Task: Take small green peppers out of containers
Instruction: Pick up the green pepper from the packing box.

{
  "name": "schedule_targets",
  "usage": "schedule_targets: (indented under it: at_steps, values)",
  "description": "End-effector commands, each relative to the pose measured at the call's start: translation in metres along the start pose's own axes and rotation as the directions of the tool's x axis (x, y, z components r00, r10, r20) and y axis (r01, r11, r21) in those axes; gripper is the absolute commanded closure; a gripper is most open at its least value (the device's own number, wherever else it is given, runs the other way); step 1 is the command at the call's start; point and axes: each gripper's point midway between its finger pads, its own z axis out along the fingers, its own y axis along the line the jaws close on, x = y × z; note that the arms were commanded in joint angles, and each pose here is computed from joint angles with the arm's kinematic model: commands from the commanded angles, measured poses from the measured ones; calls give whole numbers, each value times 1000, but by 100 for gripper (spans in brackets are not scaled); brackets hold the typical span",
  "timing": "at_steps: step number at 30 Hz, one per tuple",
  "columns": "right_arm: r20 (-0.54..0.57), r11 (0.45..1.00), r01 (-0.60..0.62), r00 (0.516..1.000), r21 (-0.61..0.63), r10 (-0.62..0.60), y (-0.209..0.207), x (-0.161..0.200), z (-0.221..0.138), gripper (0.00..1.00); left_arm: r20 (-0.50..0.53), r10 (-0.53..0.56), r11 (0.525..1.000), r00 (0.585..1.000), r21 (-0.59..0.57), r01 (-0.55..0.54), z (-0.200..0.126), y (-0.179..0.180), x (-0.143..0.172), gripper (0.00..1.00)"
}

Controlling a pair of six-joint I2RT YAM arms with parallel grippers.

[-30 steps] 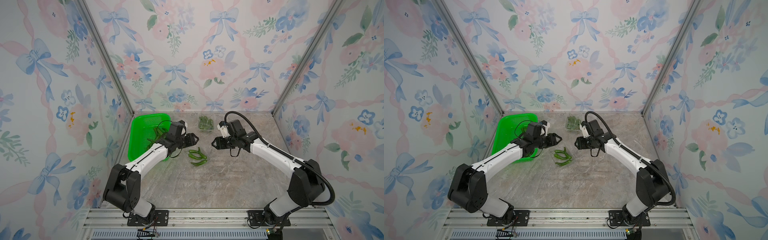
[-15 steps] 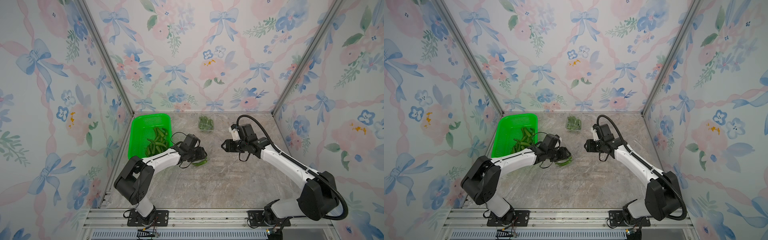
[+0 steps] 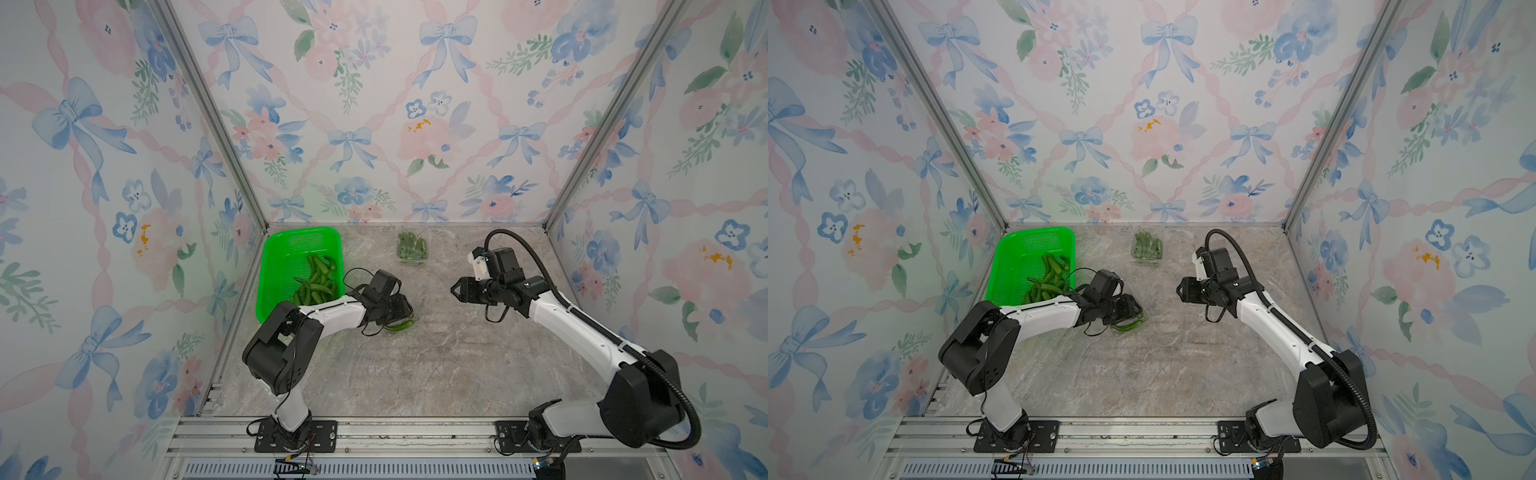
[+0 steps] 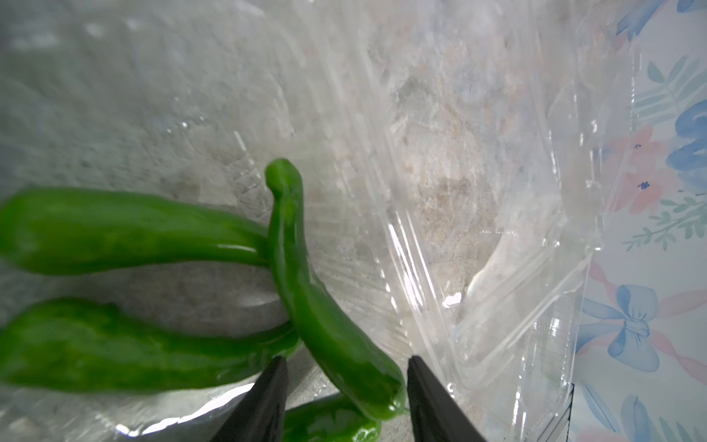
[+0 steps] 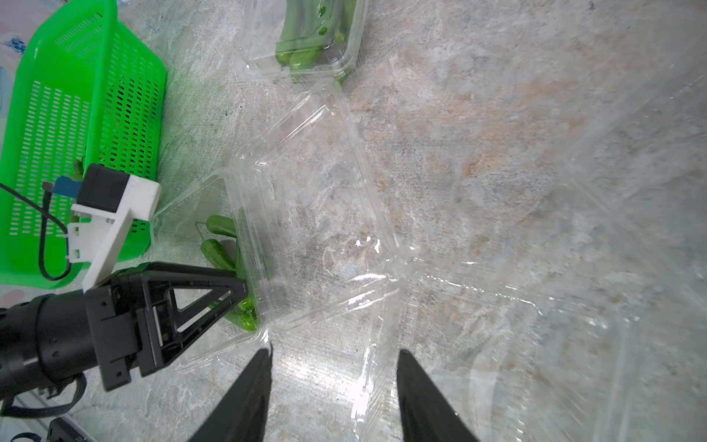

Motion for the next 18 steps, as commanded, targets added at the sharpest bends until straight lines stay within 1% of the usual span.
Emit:
schedule_targets:
  at_steps: [1,6,10,14,15,18]
  values:
    - [-15,1000,-4,1000,-7,3,-4,4,3,47,25,-43,999,999,8,43,5,7,-10,48]
    - [-21,1000,-8,1000,-7,8,-6,3,6,47,-4,-50,999,999,5,50,19,10,-8,54]
    - [-22,1000,-9,1000,-8,9,-6,3,8,47,-9,-45,999,999,6,45,23,10,-7,55]
    - [-27,1000,-14,1000,-7,13,-6,3,10,47,-9,-41,999,999,9,41,21,9,-7,64]
    - [-30,1000,-15,999,-9,15,-6,4,11,47,-6,-38,999,999,14,38,20,7,-7,68]
    - [-31,1000,-21,999,-17,21,-5,3,13,47,11,-29,999,1000,23,28,12,4,-10,71]
